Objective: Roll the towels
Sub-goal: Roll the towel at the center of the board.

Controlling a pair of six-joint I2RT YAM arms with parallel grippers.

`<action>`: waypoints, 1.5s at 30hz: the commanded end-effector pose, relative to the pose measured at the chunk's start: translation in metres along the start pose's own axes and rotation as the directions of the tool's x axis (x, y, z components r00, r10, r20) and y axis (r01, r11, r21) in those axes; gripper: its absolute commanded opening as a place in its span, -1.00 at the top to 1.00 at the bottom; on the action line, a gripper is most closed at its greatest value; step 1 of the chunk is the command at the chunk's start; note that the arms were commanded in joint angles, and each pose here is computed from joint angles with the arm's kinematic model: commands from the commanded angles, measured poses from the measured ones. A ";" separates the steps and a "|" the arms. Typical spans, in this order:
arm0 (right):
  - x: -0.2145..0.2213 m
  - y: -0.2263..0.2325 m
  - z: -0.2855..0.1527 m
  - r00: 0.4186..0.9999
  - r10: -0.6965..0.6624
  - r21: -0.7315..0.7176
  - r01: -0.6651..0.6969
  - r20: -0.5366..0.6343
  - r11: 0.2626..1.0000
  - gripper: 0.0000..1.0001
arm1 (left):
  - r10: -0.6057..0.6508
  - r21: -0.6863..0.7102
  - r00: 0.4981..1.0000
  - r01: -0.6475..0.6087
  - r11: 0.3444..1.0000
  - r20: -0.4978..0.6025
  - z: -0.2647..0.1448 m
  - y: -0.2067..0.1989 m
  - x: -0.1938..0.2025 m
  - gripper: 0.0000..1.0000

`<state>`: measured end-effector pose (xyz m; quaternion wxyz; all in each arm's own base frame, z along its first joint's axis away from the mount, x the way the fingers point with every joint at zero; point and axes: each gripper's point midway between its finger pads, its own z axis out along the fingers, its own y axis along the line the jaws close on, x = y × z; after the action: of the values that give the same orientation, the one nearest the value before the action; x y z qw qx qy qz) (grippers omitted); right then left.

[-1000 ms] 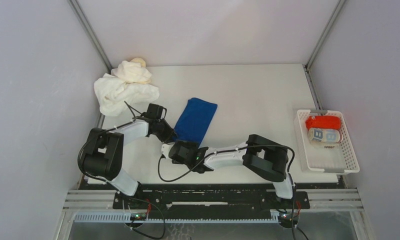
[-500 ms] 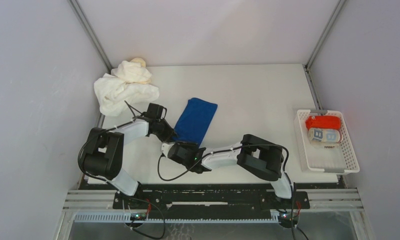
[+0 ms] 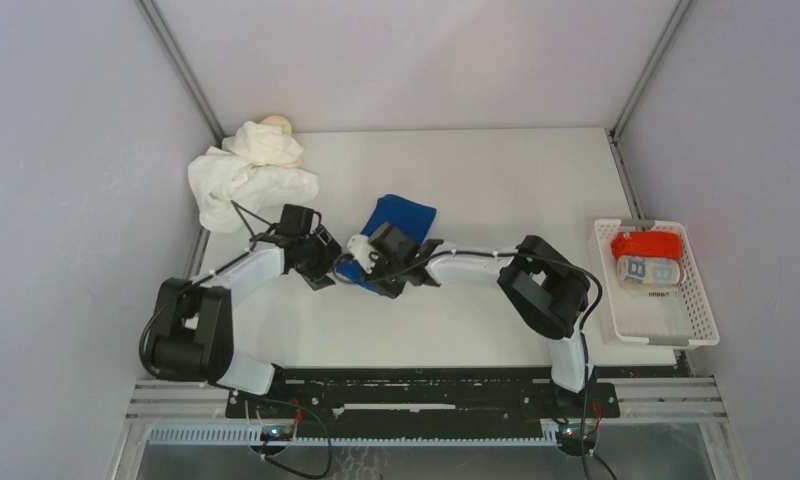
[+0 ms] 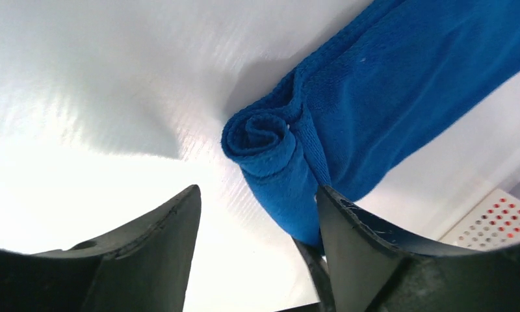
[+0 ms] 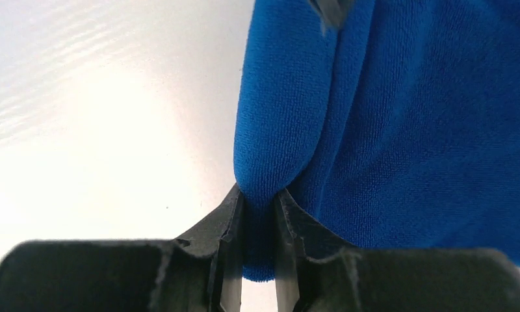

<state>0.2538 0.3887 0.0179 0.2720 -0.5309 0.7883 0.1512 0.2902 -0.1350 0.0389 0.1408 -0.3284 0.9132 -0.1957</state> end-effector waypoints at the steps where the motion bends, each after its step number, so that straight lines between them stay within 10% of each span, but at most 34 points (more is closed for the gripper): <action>1: 0.001 0.051 -0.024 0.960 0.271 -0.466 -0.273 -0.073 0.842 0.69 | -0.023 0.055 0.996 0.018 0.998 0.087 -0.027 0.001 -0.012 -0.47; 13: -0.014 0.027 -0.028 0.693 0.637 -0.735 -0.617 -0.338 0.282 0.69 | -0.046 0.181 0.996 0.032 0.983 0.075 -0.034 0.000 0.010 -0.71; 22: 0.005 0.011 -0.010 0.542 0.712 -0.661 -0.736 -0.446 0.147 0.69 | -0.033 0.187 0.998 0.022 0.982 0.054 -0.018 -0.013 0.015 -0.65; 35: 0.012 0.006 -0.007 0.548 0.734 -0.611 -0.757 -0.401 0.232 0.55 | -0.017 0.073 1.000 0.015 0.997 0.020 0.019 -0.004 0.012 0.01; 45: -0.013 -0.013 -0.056 0.811 0.582 -0.345 -0.563 -0.058 0.751 0.12 | 0.001 -0.018 1.000 -0.002 1.000 -0.023 0.031 0.020 0.023 0.24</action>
<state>0.2445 0.3769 0.0490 0.0090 -0.2112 0.8441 0.4927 0.2871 -0.1557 0.0192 0.1435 -0.3344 0.9005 -0.2381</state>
